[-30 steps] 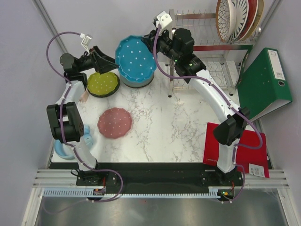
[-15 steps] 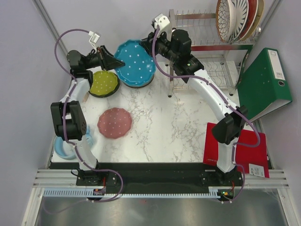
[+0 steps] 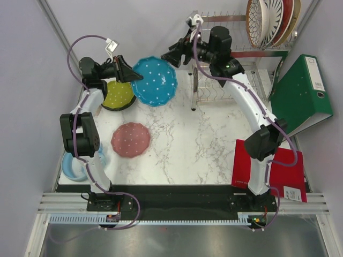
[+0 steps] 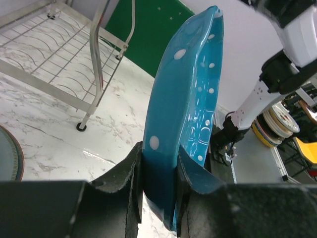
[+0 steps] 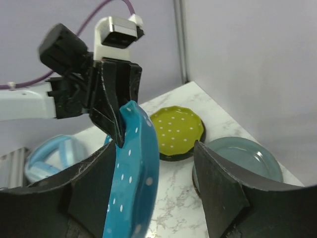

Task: Load the plates into the dish rack
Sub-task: Insert the plate into the dish rack.

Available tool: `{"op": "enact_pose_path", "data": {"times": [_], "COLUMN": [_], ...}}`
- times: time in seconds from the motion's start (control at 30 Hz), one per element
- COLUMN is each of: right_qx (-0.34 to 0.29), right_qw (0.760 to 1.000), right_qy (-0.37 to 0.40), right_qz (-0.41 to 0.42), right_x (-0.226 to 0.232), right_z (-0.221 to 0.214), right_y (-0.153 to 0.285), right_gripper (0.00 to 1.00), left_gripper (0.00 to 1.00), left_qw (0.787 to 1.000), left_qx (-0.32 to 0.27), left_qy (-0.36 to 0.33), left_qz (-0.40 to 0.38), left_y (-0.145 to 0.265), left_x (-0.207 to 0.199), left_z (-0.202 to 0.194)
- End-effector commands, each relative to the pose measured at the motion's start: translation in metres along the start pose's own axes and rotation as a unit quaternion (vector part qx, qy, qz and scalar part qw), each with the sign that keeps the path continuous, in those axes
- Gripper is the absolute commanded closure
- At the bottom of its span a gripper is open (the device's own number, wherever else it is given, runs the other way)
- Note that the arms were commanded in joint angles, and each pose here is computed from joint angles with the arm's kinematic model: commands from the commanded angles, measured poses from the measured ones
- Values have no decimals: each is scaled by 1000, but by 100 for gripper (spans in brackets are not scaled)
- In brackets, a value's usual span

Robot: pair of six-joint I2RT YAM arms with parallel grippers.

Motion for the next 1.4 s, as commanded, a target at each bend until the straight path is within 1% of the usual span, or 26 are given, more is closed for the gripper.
{"op": "enact_pose_path", "data": {"times": [0.0,0.03,0.1,0.23,0.27,0.43,0.53,0.63,0.83,0.87,0.93,0.97,1.0,1.03,1.07,1.1,1.17,1.2,1.23,1.27,1.3,1.33,1.37], "right_qx": [-2,3,18,42,44,47,52,60,70,69,68,66,63,61,59,56,50,45,38,33,25,15,9], "right_qw": [984,980,975,959,957,955,951,946,946,946,949,951,953,956,958,959,963,966,969,974,977,981,984], "right_qy": [-102,-104,-125,-170,-172,-172,-179,-185,-189,-187,-184,-180,-173,-167,-163,-159,-151,-145,-135,-129,-119,-105,-87], "right_qz": [148,172,182,223,228,237,248,260,255,254,247,245,241,232,229,226,218,210,203,183,174,165,154], "right_x": [12,18,17,25,26,33,40,50,57,58,56,55,53,50,50,49,45,41,39,29,26,23,17], "right_z": [14,11,-1,-22,-24,-28,-31,-37,-48,-48,-48,-46,-44,-42,-40,-37,-28,-22,-13,-7,4,19,27], "right_y": [36,41,45,46,47,44,44,41,30,29,27,26,27,26,26,26,26,29,31,33,38,43,47], "right_gripper": [28,27,25,24,22,20,20,23,42,51,62,74,81,96,100,100,100,100,100,100,100,100,100], "left_gripper": [97,97,97,98,98,97,97,97,97,97,97,96,91,86,80,66,54,46,42,39,15,14,12], "left_qw": [998,998,998,997,998,997,997,997,996,996,996,997,997,997,997,997,997,996,996,996,995,994,993], "left_qx": [3,3,4,2,2,1,1,2,6,7,6,7,4,0,-4,-9,-19,-25,-28,-39,-40,-42,-50], "left_qy": [-68,-68,-67,-71,-69,-71,-72,-77,-81,-82,-81,-80,-78,-79,-78,-79,-76,-81,-85,-77,-87,-87,-86], "left_qz": [-10,-10,-11,-11,-11,-11,-13,-16,-23,-24,-23,-22,-21,-20,-17,-15,-1,4,12,29,37,44,60], "left_y": [-4,-3,-4,-5,-5,-7,-9,-13,-20,-21,-20,-20,-20,-20,-19,-18,-8,-3,5,23,34,44,63], "left_x": [-23,-24,-23,-26,-26,-26,-26,-28,-31,-33,-31,-30,-30,-29,-29,-28,-25,-29,-29,-25,-34,-36,-36], "left_z": [17,17,16,19,19,21,23,26,26,26,26,25,26,26,27,29,34,38,41,44,47,47,50]}}
Point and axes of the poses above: each gripper's point midway between its finger pads, its own y axis back along the fingers, its own x axis along the line the jaws close on, z = x × y, the point moved 1 cm from there along y, back along the fingers, and after that the axes turned 12 degrees about y, right-handed, at the moved point
